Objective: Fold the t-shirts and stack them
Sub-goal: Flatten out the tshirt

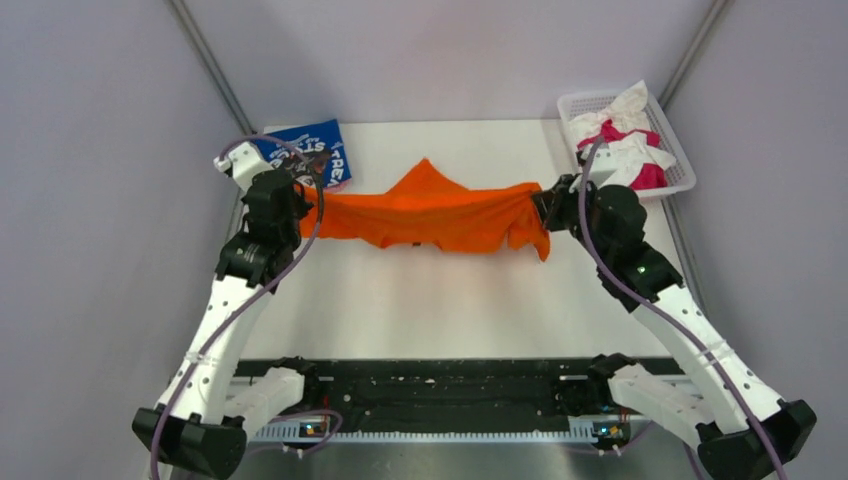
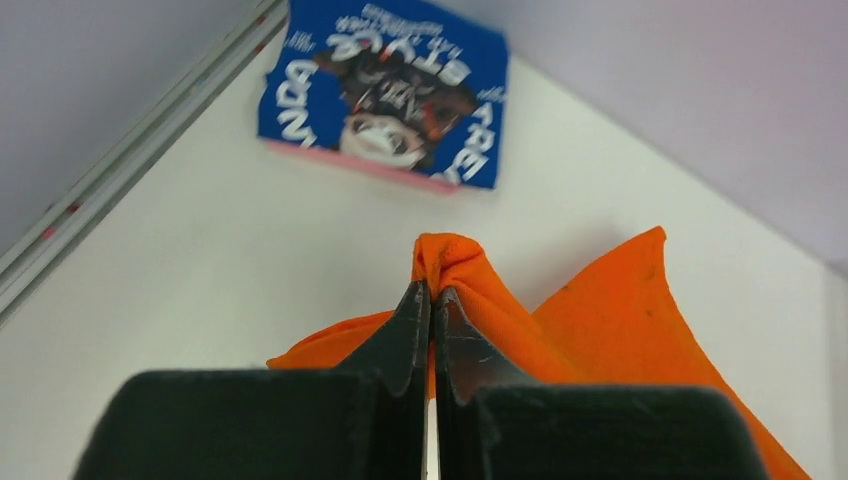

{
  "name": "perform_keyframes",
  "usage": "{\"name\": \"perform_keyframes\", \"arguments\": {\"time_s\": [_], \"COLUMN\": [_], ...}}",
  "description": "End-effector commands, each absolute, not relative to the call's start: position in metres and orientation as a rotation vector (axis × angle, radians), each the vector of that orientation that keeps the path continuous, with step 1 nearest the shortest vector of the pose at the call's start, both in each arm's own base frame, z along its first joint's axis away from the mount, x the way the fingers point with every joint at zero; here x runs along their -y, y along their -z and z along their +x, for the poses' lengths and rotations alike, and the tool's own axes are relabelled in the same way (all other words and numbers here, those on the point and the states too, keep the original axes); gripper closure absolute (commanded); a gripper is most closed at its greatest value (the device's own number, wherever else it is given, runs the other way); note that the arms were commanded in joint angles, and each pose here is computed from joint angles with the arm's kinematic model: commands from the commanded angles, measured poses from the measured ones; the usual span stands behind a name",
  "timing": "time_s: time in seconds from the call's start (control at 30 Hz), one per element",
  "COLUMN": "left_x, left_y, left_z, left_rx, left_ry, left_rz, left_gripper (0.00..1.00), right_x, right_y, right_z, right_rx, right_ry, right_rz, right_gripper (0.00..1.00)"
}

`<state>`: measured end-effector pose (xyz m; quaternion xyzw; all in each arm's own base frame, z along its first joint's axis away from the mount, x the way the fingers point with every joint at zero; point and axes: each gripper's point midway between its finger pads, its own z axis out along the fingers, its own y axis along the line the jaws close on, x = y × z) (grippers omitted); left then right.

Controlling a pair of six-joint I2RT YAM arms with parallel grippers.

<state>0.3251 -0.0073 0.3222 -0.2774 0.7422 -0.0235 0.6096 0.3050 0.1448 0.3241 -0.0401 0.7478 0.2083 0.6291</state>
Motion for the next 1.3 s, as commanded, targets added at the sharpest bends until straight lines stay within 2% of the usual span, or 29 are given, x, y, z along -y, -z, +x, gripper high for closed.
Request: {"name": "perform_keyframes", "arguments": {"time_s": [0.0, 0.17, 0.23, 0.3, 0.33, 0.37, 0.4, 0.5, 0.53, 0.57, 0.6, 0.73, 0.87, 0.97, 1.1, 1.27], "left_x": [-0.015, -0.032, -0.047, -0.056, -0.053, -0.047, -0.039, -0.005, 0.007, 0.017, 0.029, 0.108, 0.220, 0.273, 0.315, 0.345], "left_y": [-0.290, -0.269, -0.254, -0.236, -0.228, -0.219, -0.220, -0.231, -0.236, -0.243, -0.248, -0.252, -0.220, -0.190, -0.137, -0.090], "left_z": [0.327, 0.378, 0.410, 0.445, 0.461, 0.477, 0.488, 0.506, 0.504, 0.500, 0.493, 0.447, 0.361, 0.302, 0.246, 0.226], "left_rx": [-1.792, -1.860, -1.863, -1.912, -1.953, -2.002, -2.034, -2.092, -2.094, -2.086, -2.082, -2.091, -2.141, -2.185, -2.252, -2.356], "left_ry": [-0.071, -0.272, -0.366, -0.352, -0.329, -0.315, -0.278, -0.091, -0.045, -0.009, 0.027, 0.261, 0.469, 0.526, 0.375, 0.241], "left_rz": [-0.727, -0.711, -0.737, -0.745, -0.747, -0.732, -0.705, -0.603, -0.567, -0.533, -0.503, -0.269, 0.197, 0.456, 0.743, 0.825], "left_gripper": [1.00, 1.00, 1.00, 1.00, 1.00, 1.00, 0.85, 0.16, 0.07, 0.03, 0.02, 0.01, 0.01, 0.01, 0.03, 0.14], "right_x": [-0.147, -0.163, -0.173, -0.196, -0.204, -0.210, -0.212, -0.194, -0.187, -0.179, -0.170, -0.152, -0.132, -0.109, -0.106, -0.102], "right_y": [-0.291, -0.231, -0.197, -0.170, -0.160, -0.151, -0.143, -0.135, -0.136, -0.139, -0.140, -0.157, -0.147, -0.130, -0.115, -0.103], "right_z": [0.296, 0.311, 0.319, 0.322, 0.324, 0.326, 0.330, 0.344, 0.346, 0.346, 0.346, 0.333, 0.311, 0.292, 0.271, 0.261], "right_rx": [-1.826, -2.027, -2.100, -2.158, -2.184, -2.206, -2.221, -2.238, -2.231, -2.223, -2.210, -2.138, -2.149, -2.184, -2.227, -2.236], "right_ry": [-0.526, -0.537, -0.573, -0.684, -0.721, -0.745, -0.741, -0.608, -0.565, -0.529, -0.488, -0.474, -0.446, -0.351, -0.364, -0.360], "right_rz": [-0.053, -0.072, -0.038, -0.080, -0.091, -0.103, -0.099, 0.004, 0.035, 0.073, 0.123, 0.239, 0.407, 0.547, 0.568, 0.561], "right_gripper": [0.99, 0.91, 0.90, 0.89, 0.85, 0.71, 0.58, 0.28, 0.18, 0.05, 0.02, 0.01, 0.01, 0.01, 0.01, 0.01]}}
